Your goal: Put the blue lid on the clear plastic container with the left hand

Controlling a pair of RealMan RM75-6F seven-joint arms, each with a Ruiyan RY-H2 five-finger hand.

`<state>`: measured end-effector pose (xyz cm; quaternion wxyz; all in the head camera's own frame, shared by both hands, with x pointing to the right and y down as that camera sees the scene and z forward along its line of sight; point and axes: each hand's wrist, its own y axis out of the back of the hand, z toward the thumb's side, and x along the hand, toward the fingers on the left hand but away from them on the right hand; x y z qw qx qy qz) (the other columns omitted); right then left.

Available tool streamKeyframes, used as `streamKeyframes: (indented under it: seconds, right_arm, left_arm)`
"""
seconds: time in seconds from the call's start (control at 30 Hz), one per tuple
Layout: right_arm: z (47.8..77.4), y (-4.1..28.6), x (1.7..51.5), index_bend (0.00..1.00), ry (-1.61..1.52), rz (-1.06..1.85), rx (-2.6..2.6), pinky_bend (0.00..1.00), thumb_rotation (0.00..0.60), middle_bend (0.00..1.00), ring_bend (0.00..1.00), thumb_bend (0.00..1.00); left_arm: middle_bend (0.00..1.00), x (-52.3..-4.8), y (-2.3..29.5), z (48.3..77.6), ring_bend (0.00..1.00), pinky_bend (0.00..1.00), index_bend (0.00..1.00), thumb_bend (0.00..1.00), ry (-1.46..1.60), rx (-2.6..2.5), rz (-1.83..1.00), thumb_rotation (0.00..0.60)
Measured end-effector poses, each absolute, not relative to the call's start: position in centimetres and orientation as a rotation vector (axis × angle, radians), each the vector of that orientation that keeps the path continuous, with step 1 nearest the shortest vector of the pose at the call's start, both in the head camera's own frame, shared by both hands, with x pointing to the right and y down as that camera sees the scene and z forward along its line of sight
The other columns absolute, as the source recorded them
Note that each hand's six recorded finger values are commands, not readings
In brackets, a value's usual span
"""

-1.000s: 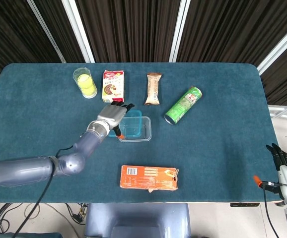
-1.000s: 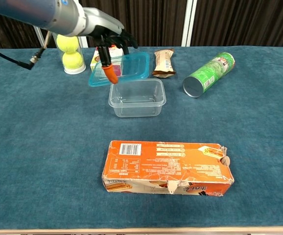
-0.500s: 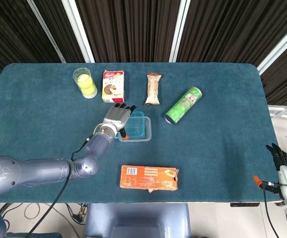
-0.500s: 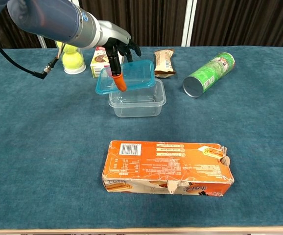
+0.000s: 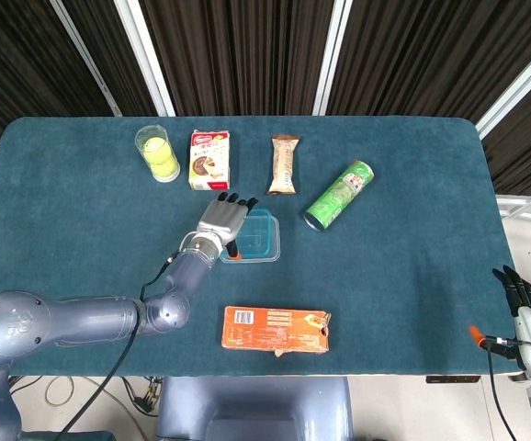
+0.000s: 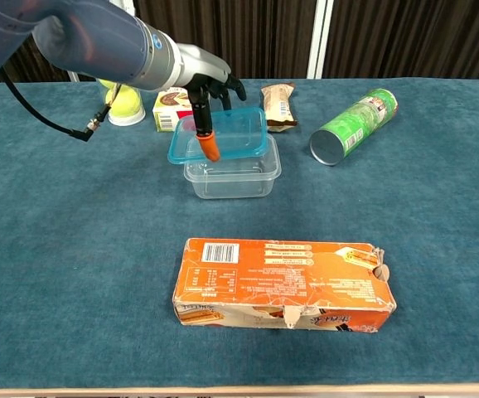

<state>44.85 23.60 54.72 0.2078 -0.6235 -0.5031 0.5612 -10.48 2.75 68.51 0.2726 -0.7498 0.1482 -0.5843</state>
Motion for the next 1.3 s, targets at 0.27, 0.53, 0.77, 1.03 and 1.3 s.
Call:
streamKeyframes:
  seconds: [0.27,0.53,0.77,1.03,1.3]
  right_arm:
    - [54.8,23.6,44.8,0.1,-1.396,1.562,-1.74,0.0,0.6,0.0,0.0,0.29]
    - [54.8,23.7,44.8,0.1,-1.397,1.564,-1.741,0.0,0.6,0.0,0.0,0.29]
    - [54.7,23.7,44.8,0.1,-1.398,1.563,-1.741,0.0,0.6,0.0,0.0,0.29]
    - [54.8,23.7,44.9,0.1,-1.399,1.563,-1.742,0.0,0.6,0.0,0.0,0.29]
    - [54.8,23.7,44.9,0.1,-1.401,1.564,-1.743,0.0,0.6,0.0,0.0,0.29]
  left_arm:
    - [0.21,-10.0,3.0,68.8,0.0,0.01,0.07,0.27,0.392,-2.025,-1.575,0.6]
    - [0.21,-9.5,3.2,69.4,0.0,0.01,0.07,0.27,0.387,-2.025,-1.578,0.6]
    - [0.21,-9.4,3.4,69.7,0.0,0.01,0.07,0.27,0.377,-2.027,-1.582,0.6]
    - [0.21,-9.3,3.5,70.1,0.0,0.01,0.07,0.27,0.374,-2.02,-1.59,0.6]
    - [0.21,-9.2,3.6,70.2,0.0,0.01,0.07,0.27,0.362,-2.006,-1.592,0.6]
